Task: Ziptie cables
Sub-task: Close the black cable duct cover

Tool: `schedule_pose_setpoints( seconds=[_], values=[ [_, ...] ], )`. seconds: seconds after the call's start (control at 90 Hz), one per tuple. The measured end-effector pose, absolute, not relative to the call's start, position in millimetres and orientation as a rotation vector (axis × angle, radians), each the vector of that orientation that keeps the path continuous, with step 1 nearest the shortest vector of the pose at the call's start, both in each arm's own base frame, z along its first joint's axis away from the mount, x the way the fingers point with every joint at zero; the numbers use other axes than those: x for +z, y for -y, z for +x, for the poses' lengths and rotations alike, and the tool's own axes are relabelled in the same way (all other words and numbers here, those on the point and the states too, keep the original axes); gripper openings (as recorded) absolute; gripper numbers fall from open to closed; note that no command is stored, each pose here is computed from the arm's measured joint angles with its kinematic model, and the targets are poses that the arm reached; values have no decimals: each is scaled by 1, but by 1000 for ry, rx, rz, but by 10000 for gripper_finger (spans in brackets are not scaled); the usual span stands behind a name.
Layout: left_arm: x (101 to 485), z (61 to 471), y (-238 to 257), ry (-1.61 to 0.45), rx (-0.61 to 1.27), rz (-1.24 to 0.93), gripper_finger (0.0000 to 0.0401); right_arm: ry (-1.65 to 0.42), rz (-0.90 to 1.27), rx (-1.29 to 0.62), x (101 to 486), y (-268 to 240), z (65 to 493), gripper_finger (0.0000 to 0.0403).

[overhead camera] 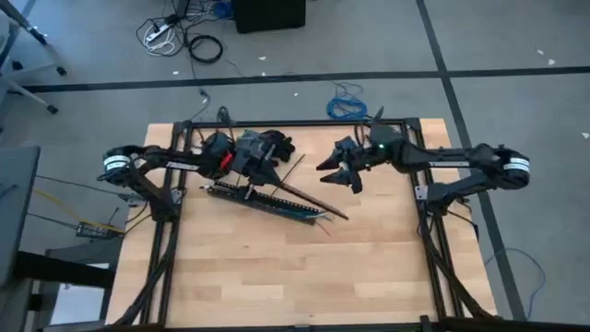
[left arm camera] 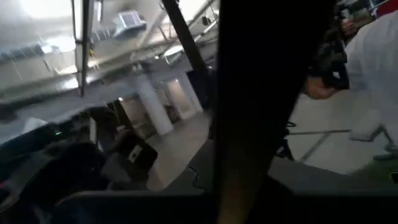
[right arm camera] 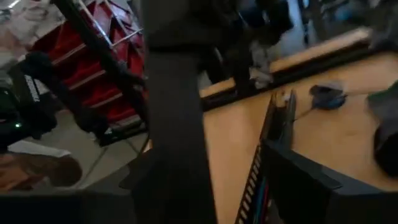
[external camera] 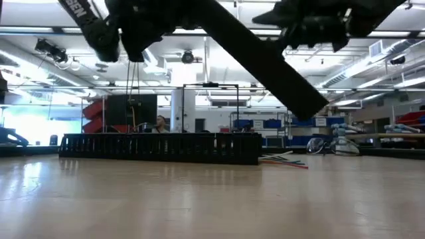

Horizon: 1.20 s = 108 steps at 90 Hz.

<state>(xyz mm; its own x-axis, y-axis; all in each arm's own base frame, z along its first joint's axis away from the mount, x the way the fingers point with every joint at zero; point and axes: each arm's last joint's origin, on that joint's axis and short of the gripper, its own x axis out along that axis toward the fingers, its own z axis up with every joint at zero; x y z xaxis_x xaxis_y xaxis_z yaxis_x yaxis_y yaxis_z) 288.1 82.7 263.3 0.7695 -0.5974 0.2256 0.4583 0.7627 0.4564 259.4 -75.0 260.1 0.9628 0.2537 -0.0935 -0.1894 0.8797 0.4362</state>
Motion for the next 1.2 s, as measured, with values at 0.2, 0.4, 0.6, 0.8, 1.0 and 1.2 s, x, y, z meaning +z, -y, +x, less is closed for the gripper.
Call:
schedule_pose_setpoints(
  seconds=[0.2, 0.4, 0.6, 0.8, 1.0, 1.2],
  values=[
    [264, 292, -85, 353, -586, 432, 0, -126, 444, 277, 243, 81, 278, 282],
    [260, 292, -92, 330, -565, 419, 0, -166, 458, 442, 243, 83, 309, 315],
    [259, 292, -92, 313, -585, 402, 0, -170, 413, 546, 248, 83, 337, 337],
    [259, 292, -92, 315, -598, 405, 0, -145, 344, 577, 251, 84, 345, 343],
    [259, 292, -92, 315, -600, 405, 0, -111, 302, 577, 256, 84, 346, 340],
    [259, 292, -92, 315, -586, 403, 0, -124, 310, 586, 254, 79, 347, 337]
  ],
)
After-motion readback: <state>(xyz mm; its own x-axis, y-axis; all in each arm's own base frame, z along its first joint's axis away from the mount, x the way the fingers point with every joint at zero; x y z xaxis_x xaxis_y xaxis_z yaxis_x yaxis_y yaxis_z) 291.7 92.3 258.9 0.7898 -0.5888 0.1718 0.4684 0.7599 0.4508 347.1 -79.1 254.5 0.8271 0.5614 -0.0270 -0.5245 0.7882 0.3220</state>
